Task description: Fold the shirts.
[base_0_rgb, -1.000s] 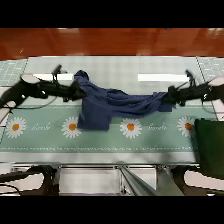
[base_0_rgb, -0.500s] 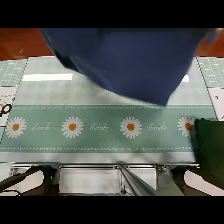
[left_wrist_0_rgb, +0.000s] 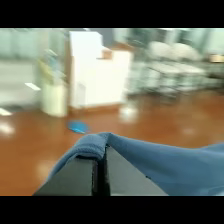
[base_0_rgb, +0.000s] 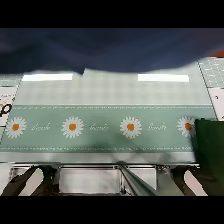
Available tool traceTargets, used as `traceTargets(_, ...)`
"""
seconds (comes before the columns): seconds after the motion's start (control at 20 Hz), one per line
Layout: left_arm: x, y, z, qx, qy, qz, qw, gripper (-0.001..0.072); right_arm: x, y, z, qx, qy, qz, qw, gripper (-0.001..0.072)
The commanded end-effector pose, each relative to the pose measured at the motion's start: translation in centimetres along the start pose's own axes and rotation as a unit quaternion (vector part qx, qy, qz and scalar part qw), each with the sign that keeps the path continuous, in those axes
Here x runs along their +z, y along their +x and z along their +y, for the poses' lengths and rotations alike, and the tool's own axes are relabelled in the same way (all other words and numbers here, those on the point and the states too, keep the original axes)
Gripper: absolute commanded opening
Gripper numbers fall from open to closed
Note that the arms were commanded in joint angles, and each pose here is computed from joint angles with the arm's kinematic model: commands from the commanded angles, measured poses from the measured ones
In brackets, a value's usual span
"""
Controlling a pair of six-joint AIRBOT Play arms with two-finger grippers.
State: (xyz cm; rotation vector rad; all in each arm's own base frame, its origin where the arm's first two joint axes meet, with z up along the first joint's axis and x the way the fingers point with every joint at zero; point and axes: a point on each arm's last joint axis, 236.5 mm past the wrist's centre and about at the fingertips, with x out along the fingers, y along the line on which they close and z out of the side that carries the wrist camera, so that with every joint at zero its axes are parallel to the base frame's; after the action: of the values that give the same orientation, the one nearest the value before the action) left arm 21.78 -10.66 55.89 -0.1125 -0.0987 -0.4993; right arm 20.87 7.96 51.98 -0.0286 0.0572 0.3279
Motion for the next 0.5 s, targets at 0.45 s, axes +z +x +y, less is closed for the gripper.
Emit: traceTargets(0.45,-13.9,-0.5,1.6,0.008,-0.051,0.19,0.98,0.0027,-9.3,1.9,-0.3,0.015,0.083,0.126,0.988,0.0023)
